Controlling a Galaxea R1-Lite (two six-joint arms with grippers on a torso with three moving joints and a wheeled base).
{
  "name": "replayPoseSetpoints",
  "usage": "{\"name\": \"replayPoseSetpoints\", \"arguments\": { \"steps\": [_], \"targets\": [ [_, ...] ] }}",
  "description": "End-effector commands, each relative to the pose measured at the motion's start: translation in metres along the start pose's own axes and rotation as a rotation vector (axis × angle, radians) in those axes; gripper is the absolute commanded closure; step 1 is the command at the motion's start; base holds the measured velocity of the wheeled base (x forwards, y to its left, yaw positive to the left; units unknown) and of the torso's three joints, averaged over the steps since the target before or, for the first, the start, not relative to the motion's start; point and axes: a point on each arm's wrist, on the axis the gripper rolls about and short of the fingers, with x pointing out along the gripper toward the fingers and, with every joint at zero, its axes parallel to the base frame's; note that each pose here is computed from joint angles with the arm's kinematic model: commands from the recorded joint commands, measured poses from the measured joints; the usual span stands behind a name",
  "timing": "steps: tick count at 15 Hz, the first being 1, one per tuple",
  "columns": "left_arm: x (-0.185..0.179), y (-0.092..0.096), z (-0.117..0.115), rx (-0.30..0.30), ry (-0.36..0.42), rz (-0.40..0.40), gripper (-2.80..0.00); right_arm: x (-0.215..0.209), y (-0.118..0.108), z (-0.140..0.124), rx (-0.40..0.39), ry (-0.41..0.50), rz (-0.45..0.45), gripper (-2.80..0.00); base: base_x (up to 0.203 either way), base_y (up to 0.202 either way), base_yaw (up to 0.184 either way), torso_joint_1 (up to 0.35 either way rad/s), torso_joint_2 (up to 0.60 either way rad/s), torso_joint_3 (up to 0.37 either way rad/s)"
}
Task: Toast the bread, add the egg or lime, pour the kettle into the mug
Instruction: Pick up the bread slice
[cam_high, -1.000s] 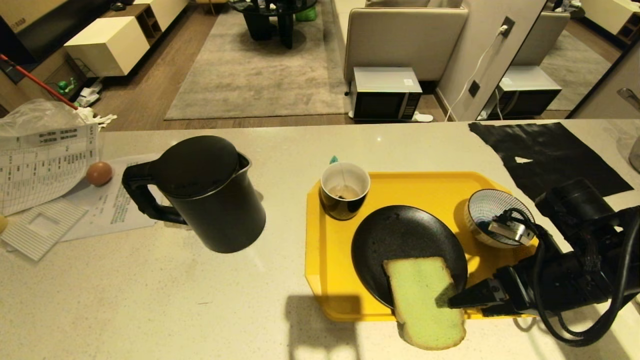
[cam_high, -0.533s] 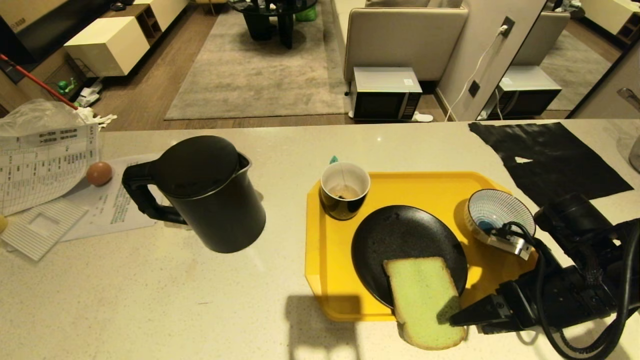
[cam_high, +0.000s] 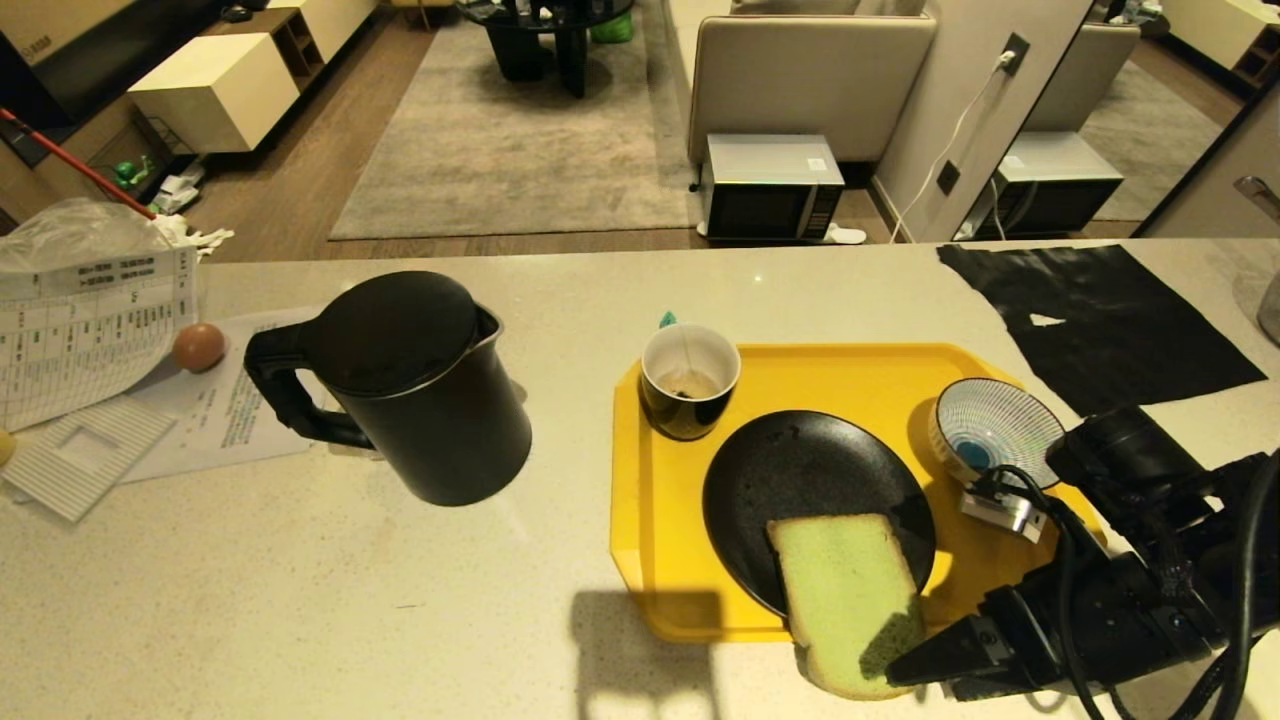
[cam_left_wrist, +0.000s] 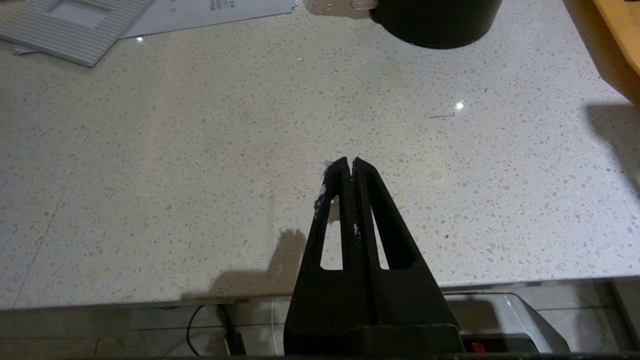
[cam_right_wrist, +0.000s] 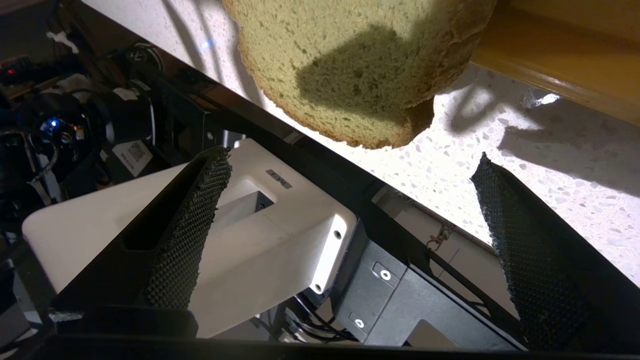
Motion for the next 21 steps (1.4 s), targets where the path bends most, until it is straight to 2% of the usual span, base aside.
{"name": "replayPoseSetpoints", "arguments": {
  "steps": [1, 9, 21],
  "targets": [
    [0.0, 0.0, 0.0, 0.0, 0.0, 0.001, 0.0, 0.003, 0.0, 0.001, 0.02, -0.001, 0.006, -2.8, 0.0, 0.0, 0.0, 0.0, 0.0, 0.0],
    [0.0, 0.0, 0.0, 0.0, 0.0, 0.002, 0.0, 0.016, 0.007, 0.012, 0.062, -0.036, 0.02, -2.8, 0.0, 0.0, 0.0, 0.0, 0.0, 0.0],
    [0.0, 0.0, 0.0, 0.0, 0.0, 0.002, 0.0, 0.025, 0.003, 0.016, 0.086, -0.013, 0.014, -2.8, 0.0, 0.0, 0.0, 0.0, 0.0, 0.0]
  ]
}}
